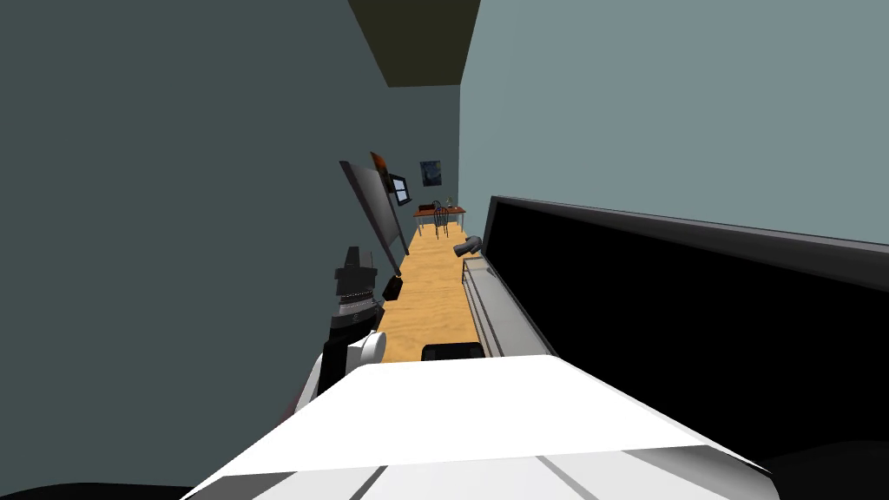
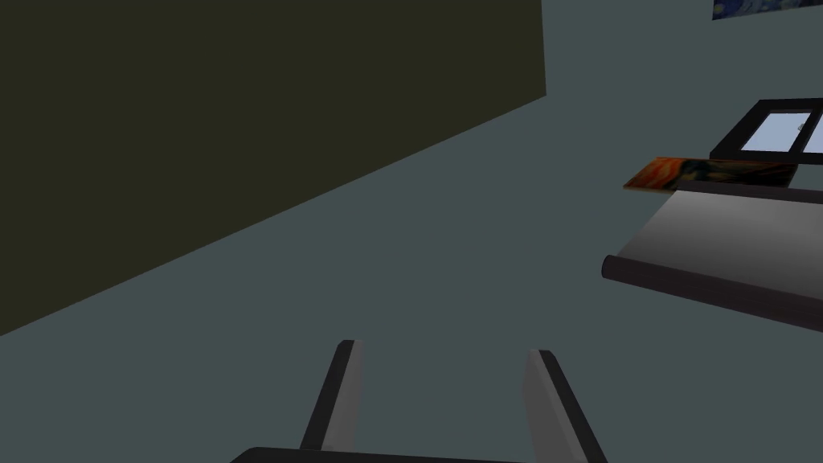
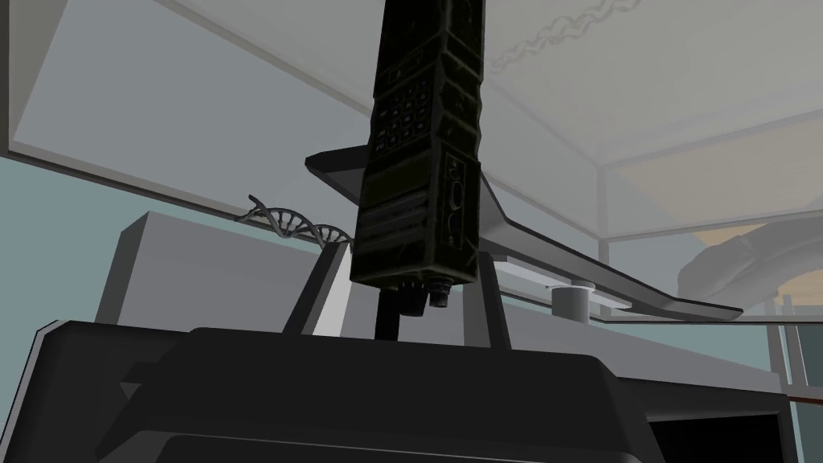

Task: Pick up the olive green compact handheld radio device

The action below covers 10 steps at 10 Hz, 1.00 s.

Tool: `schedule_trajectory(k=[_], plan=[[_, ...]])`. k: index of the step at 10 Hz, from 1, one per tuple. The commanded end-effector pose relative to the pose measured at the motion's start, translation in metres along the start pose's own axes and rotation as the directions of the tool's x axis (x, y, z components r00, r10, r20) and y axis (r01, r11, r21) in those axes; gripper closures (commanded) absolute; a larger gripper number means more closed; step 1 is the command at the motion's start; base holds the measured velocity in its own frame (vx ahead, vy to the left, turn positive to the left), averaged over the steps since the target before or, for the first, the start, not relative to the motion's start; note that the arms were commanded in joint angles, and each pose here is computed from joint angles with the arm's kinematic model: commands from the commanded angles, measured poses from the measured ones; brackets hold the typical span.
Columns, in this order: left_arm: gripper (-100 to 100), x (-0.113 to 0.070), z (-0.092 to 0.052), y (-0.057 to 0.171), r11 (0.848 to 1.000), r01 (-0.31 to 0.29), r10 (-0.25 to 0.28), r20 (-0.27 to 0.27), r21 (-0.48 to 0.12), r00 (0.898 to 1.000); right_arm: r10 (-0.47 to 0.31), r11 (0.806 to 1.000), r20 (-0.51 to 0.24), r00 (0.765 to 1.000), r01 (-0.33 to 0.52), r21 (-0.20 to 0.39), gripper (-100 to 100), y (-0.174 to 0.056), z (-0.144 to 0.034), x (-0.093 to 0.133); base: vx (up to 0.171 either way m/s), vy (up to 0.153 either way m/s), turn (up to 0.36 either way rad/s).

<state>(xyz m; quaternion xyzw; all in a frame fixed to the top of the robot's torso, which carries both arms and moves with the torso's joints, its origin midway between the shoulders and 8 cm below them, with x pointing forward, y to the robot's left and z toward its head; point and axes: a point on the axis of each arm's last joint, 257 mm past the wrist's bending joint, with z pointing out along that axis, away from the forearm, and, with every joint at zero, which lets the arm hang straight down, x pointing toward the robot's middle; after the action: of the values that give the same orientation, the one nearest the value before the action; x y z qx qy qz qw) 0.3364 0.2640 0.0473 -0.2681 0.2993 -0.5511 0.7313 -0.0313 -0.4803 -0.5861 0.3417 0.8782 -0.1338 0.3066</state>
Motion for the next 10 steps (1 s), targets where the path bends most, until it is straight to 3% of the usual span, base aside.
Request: schedule_trajectory(k=[1,2,3,4,8,9,10], plan=[[0,0.000,0.000,0.000,1.000,0.000,0.000,0.000,0.000,1.000,0.000,1.000,0.000,1.000,0.000,0.000,100,0.000,0.000,0.000,0.000,0.000,0.000],[0,0.000,0.000,0.000,1.000,0.000,0.000,0.000,0.000,1.000,0.000,1.000,0.000,1.000,0.000,0.000,100,0.000,0.000,0.000,0.000,0.000,0.000],[0,0.000,0.000,0.000,1.000,0.000,0.000,0.000,0.000,1.000,0.000,1.000,0.000,1.000,0.000,0.000,0,0.000,0.000,0.000,0.000,0.000,0.000],[0,0.000,0.000,0.000,1.000,0.000,0.000,0.000,0.000,1.000,-0.001,1.000,-0.004,1.000,0.001,0.004,100,-0.006,-0.008,0.004,0.021,0.007,0.007],[0,0.000,0.000,0.000,1.000,0.000,0.000,0.000,0.000,1.000,0.003,1.000,-0.005,1.000,-0.003,0.010,100,-0.019,-0.026,0.010,0.031,0.015,0.013],[0,0.000,0.000,0.000,1.000,0.000,0.000,0.000,0.000,1.000,0.001,1.000,-0.005,1.000,-0.001,0.010,100,-0.018,-0.023,0.009,0.008,0.006,-0.001],[0,0.000,0.000,0.000,1.000,0.000,0.000,0.000,0.000,1.000,0.002,1.000,-0.005,1.000,-0.002,0.010,0,-0.018,-0.023,0.009,0.000,0.000,0.000]])
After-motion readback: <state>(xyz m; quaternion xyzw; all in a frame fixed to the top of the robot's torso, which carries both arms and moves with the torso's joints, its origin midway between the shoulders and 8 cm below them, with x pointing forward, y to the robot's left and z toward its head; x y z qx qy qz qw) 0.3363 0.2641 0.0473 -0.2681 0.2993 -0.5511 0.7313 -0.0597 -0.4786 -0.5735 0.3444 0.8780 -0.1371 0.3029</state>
